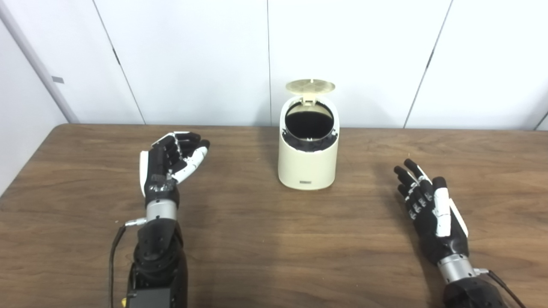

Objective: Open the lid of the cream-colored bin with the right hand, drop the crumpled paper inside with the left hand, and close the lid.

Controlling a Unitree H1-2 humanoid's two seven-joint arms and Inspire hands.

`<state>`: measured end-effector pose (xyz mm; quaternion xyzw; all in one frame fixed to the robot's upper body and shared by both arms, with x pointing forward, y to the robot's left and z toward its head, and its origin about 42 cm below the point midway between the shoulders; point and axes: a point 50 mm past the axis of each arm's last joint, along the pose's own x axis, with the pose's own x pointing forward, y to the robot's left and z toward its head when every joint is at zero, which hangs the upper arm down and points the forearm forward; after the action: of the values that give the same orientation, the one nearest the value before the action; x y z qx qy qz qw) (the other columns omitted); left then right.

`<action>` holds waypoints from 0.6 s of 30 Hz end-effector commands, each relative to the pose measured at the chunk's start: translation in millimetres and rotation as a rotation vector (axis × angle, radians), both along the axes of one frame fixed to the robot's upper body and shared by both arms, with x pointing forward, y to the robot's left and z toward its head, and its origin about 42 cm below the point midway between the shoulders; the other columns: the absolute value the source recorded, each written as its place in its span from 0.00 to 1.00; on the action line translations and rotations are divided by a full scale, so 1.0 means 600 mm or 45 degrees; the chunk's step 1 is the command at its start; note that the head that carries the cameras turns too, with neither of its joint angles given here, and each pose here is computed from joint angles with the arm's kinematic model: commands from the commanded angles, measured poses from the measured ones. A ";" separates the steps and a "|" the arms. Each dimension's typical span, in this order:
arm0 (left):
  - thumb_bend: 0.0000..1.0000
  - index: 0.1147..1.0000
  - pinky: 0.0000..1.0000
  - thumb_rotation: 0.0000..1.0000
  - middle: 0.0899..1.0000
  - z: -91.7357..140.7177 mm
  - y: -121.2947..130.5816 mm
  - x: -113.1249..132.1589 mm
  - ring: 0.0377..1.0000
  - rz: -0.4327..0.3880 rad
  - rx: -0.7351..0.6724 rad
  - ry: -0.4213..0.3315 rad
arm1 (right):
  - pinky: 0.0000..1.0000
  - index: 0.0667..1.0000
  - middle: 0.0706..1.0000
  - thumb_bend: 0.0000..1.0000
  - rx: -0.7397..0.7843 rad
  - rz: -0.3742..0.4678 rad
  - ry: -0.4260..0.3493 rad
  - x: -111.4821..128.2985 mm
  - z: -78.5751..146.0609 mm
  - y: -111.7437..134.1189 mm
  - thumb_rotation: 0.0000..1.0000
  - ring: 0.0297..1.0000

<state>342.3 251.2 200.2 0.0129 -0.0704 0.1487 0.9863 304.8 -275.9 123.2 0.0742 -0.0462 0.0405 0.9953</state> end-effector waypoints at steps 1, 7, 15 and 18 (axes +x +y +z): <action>0.50 0.42 0.67 0.00 0.43 0.031 -0.002 0.002 0.49 -0.039 0.007 -0.132 | 1.00 0.93 0.88 0.54 -0.003 0.002 -0.007 -0.011 -0.002 -0.011 1.00 0.97; 0.52 0.43 0.59 0.00 0.45 0.019 0.010 -0.007 0.62 -0.103 -0.008 -0.124 | 1.00 0.94 0.90 0.56 0.001 0.003 0.007 -0.012 0.000 -0.016 1.00 0.98; 0.50 0.66 0.80 0.23 0.82 0.000 0.018 -0.014 0.82 -0.283 -0.121 -0.104 | 1.00 0.93 0.87 0.58 0.001 0.006 -0.003 -0.012 -0.002 -0.020 1.00 0.97; 0.48 0.90 0.93 0.45 0.95 -0.012 0.019 -0.020 0.94 -0.358 -0.161 -0.071 | 1.00 0.93 0.88 0.59 0.002 0.003 -0.007 -0.012 -0.001 -0.023 1.00 0.97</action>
<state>329.3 260.7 186.8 -0.0585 -0.0761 0.0321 0.9949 301.8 -282.2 123.2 0.0762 -0.0410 0.0457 0.9952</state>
